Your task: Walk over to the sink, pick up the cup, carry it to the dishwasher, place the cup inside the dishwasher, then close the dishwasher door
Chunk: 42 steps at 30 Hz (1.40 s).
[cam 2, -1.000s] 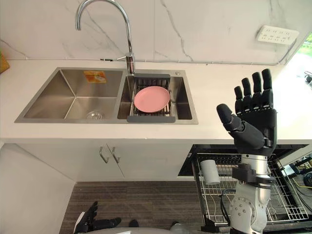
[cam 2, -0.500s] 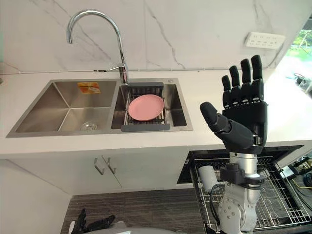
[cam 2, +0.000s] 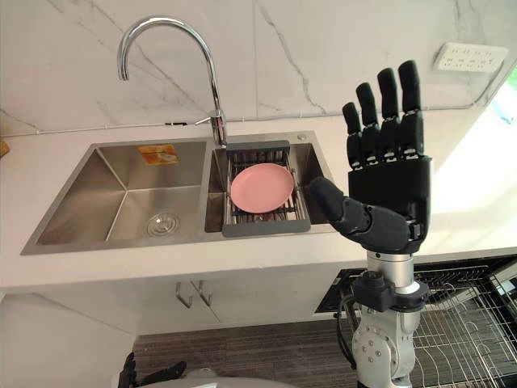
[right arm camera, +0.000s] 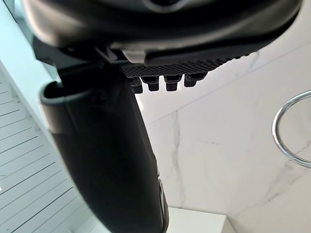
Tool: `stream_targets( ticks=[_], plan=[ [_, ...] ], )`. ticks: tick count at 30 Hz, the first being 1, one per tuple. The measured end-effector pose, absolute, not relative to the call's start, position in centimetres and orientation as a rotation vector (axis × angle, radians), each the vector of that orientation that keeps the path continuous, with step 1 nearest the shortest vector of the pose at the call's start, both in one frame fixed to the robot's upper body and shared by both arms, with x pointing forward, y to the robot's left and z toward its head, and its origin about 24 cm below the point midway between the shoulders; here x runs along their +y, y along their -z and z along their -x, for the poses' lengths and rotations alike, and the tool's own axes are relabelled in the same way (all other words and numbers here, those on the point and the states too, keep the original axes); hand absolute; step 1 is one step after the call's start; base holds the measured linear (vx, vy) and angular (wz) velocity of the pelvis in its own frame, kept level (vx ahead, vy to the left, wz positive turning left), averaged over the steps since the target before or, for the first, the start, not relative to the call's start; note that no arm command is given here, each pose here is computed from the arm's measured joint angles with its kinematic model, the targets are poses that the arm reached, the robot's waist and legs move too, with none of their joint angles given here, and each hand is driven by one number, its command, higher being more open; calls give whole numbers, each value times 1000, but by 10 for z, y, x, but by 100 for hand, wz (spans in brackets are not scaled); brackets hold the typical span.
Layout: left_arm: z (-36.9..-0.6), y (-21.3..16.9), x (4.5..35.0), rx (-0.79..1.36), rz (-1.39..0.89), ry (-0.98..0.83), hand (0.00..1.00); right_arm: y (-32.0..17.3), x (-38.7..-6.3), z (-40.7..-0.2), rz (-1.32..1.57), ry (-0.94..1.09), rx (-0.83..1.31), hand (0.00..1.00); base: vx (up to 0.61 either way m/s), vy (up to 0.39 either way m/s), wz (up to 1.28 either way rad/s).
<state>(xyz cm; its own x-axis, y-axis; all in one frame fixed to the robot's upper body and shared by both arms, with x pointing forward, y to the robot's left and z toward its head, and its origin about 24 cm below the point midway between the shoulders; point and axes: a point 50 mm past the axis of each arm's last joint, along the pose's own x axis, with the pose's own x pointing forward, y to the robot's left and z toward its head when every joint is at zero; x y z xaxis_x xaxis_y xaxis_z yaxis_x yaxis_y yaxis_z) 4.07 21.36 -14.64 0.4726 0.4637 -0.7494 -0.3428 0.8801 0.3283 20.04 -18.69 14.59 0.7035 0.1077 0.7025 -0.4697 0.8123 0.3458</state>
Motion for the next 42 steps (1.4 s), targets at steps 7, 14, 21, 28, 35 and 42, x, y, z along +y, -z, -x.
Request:
stream_targets(
  ticks=[7,14,21,28,35,42],
  plan=[
    [-47,146,233,988,-229,-442,100,-131,-164,-222,-577,-498,-644,100,248,7,9],
    [-50,147,230,1009,-259,-443,100,-136,-173,-234,-578,-479,-671,100,139,19,-8],
    [-47,147,230,1014,-274,-482,100,-142,-173,-239,-588,-444,-678,100,44,15,-3],
    [-49,147,222,978,-246,-507,100,-131,-196,-225,-570,-241,-642,100,-10,-4,0],
    [-46,152,224,1024,-180,-480,100,-127,-197,-223,-534,-230,-618,100,0,-1,-2],
    [-29,163,229,1170,37,-496,100,-132,-216,-225,-93,-201,-512,100,-29,-24,-7]
  ],
)
